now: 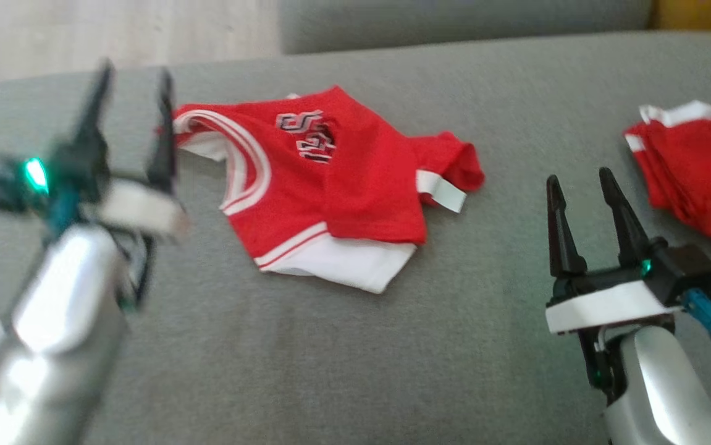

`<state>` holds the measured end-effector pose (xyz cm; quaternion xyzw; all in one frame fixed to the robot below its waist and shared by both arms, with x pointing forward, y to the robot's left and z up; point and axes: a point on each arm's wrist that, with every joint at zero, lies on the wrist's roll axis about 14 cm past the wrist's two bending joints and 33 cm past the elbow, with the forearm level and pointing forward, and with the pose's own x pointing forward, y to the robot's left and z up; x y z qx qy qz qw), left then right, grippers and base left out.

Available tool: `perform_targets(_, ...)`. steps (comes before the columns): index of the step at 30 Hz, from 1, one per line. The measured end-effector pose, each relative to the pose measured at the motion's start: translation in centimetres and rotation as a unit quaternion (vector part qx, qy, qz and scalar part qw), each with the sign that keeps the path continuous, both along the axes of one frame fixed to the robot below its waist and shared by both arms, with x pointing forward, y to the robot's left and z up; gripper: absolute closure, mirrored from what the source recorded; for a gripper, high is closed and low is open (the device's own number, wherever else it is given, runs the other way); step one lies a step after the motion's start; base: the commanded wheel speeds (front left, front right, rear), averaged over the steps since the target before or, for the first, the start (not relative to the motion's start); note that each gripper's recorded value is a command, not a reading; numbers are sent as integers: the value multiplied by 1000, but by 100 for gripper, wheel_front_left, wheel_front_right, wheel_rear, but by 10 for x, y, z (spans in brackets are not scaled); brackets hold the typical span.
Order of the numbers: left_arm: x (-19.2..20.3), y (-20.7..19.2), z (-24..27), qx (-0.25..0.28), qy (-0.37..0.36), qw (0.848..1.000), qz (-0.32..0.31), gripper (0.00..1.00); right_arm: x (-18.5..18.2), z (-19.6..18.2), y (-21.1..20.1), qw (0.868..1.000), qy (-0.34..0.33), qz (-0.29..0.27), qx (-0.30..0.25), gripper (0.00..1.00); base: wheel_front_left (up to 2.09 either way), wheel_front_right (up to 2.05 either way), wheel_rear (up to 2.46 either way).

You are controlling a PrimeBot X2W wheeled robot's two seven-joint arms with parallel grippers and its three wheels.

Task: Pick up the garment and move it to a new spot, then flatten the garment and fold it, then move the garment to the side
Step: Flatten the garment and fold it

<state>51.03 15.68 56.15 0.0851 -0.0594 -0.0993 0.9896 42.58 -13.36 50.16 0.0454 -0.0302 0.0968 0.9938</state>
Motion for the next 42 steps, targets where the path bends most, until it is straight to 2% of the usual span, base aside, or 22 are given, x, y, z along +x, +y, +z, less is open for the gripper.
perform_targets(2,-38,1,-11,-45,5,999,10,0,-5,2,10,1000,-1,14,1,0,0,0,0)
perform_targets(8,-103,7,-40,-129,34,990,55,0,-15,2,31,999,0,43,-3,0,0,0,0)
perform_targets(13,-129,20,-50,-141,37,985,87,0,-16,7,41,998,-7,57,-3,0,0,0,0)
perform_targets(19,-134,18,-50,-144,33,986,84,0,-15,1,54,997,1,76,-10,0,0,0,0)
perform_targets(22,-133,21,-53,-141,36,986,86,0,-20,-26,69,994,42,101,-14,0,0,0,0)
perform_targets(27,-131,20,-66,-139,54,985,85,0,-25,-74,95,981,130,141,-13,0,0,0,0)
perform_targets(34,-126,21,-76,-136,68,984,87,0,-2,-93,116,969,191,155,24,0,0,0,0)
perform_targets(42,-124,26,-78,-132,71,984,92,0,-9,-122,124,953,253,159,47,0,0,0,0)
